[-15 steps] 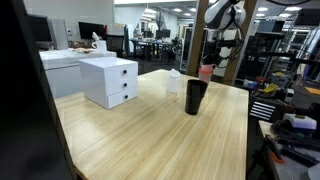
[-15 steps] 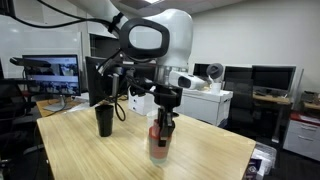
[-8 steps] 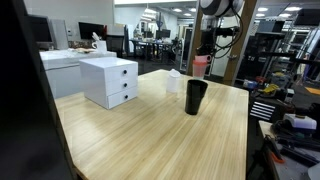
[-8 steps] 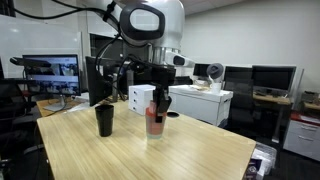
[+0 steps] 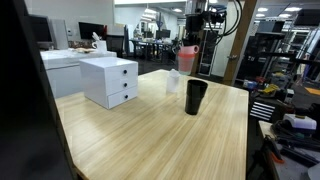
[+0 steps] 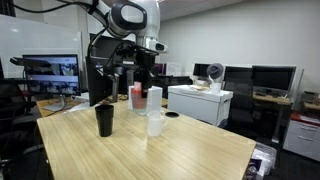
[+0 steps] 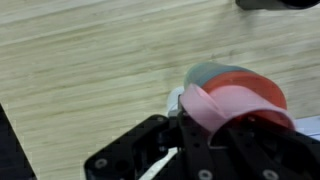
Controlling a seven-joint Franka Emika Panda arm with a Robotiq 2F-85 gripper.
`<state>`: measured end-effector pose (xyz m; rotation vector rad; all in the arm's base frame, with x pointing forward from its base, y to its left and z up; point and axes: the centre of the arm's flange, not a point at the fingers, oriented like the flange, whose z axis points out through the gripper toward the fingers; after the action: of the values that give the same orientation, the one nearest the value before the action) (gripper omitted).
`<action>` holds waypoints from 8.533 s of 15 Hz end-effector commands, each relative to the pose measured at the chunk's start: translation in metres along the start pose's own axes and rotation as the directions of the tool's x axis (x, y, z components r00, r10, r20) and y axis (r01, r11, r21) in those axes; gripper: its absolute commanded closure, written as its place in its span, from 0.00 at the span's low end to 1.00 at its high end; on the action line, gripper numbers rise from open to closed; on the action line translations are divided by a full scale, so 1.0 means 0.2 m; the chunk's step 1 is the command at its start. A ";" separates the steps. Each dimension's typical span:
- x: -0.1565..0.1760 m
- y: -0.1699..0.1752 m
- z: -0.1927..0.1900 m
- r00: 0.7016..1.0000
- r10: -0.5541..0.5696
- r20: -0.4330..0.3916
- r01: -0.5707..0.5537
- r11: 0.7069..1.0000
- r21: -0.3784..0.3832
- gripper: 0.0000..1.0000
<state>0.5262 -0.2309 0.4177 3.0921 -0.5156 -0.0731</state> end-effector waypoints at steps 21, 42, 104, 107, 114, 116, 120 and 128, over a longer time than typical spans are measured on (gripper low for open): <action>-0.54 -0.40 -0.15 0.879 -0.476 0.030 0.473 0.879 0.059 0.94; -0.52 -0.40 0.10 0.879 -0.477 0.006 0.476 0.878 0.040 0.93; 0.35 0.10 0.43 0.986 0.162 -0.039 -0.162 0.987 0.004 0.00; 0.36 0.11 0.49 0.986 0.164 -0.024 -0.164 0.986 -0.006 0.00; 0.37 0.11 0.52 0.984 0.178 -0.003 -0.178 0.984 -0.023 0.00; 0.36 0.11 0.50 0.981 0.194 0.018 -0.194 0.981 -0.027 0.00; 0.33 0.14 0.51 0.975 0.214 0.056 -0.212 0.977 -0.036 0.00; 0.29 0.19 0.44 0.976 0.216 0.038 -0.216 0.976 -0.019 0.00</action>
<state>0.5724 -0.2836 0.3173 3.0049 -0.8268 -0.1424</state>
